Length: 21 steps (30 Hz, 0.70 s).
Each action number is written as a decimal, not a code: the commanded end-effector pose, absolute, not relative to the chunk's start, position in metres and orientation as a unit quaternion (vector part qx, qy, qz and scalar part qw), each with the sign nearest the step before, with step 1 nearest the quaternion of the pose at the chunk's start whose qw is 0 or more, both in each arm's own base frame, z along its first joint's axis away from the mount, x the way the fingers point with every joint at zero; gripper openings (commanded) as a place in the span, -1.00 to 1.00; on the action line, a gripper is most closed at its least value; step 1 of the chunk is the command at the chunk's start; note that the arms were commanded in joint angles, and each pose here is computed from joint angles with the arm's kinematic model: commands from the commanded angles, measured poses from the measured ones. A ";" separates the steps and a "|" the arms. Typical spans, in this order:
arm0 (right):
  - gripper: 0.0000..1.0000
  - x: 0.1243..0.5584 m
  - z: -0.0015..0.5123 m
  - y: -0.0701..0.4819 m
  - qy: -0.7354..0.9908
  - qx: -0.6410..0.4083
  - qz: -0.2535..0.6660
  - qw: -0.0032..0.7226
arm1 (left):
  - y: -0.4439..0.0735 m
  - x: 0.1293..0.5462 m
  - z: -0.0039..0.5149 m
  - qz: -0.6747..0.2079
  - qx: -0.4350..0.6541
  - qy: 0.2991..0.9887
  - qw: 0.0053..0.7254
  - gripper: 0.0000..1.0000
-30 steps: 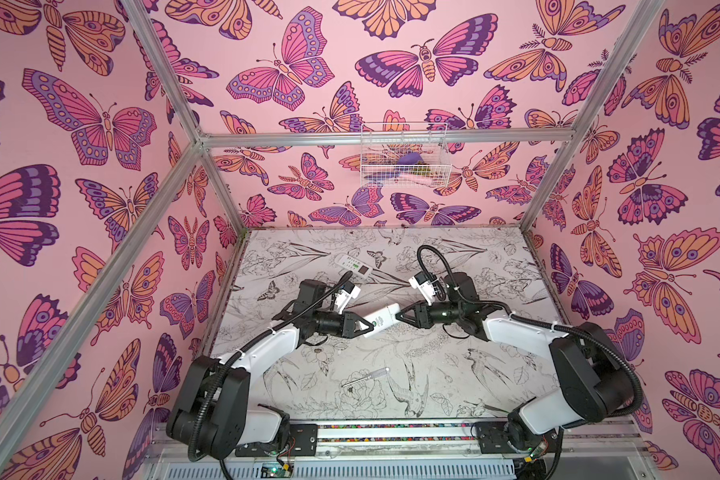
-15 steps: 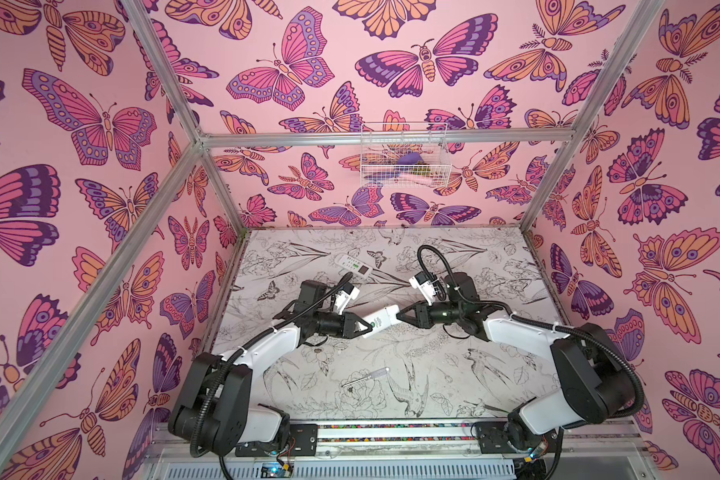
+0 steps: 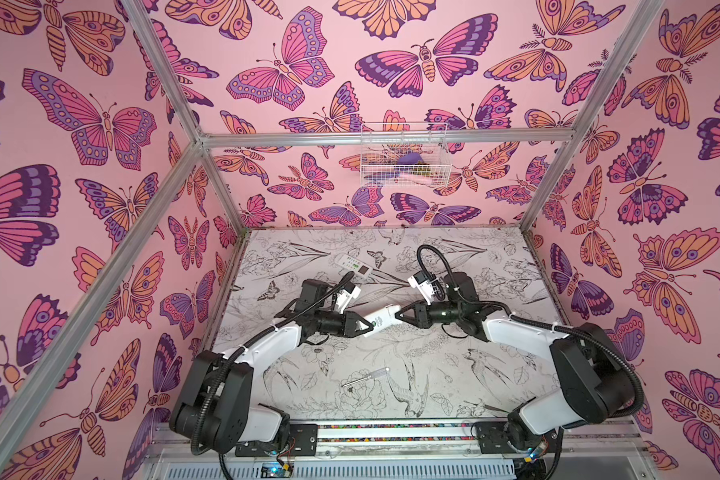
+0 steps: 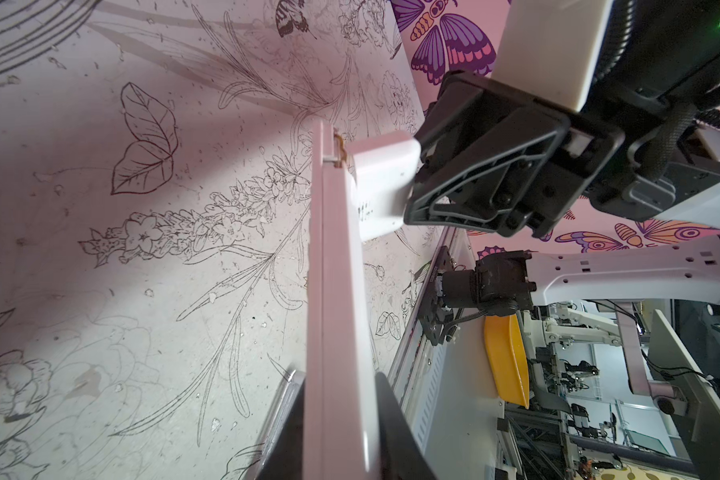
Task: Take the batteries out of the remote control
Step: 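Pull the right gripper away from the left gripper to slide off the battery cover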
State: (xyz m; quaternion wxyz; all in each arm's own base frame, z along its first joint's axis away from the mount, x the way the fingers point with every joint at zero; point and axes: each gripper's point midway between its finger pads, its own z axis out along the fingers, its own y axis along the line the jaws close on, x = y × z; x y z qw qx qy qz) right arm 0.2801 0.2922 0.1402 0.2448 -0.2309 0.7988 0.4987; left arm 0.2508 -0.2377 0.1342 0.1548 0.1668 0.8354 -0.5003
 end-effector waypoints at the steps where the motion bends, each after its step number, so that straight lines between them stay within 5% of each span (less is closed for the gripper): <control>1: -0.61 0.278 0.141 0.296 0.793 -0.241 0.505 0.242 | -0.240 0.252 0.137 -0.500 0.177 0.833 0.158 -1.00; 21: -0.82 0.264 0.158 0.287 0.789 -0.248 0.501 0.256 | -0.239 0.253 0.133 -0.496 0.173 0.837 0.156 -1.00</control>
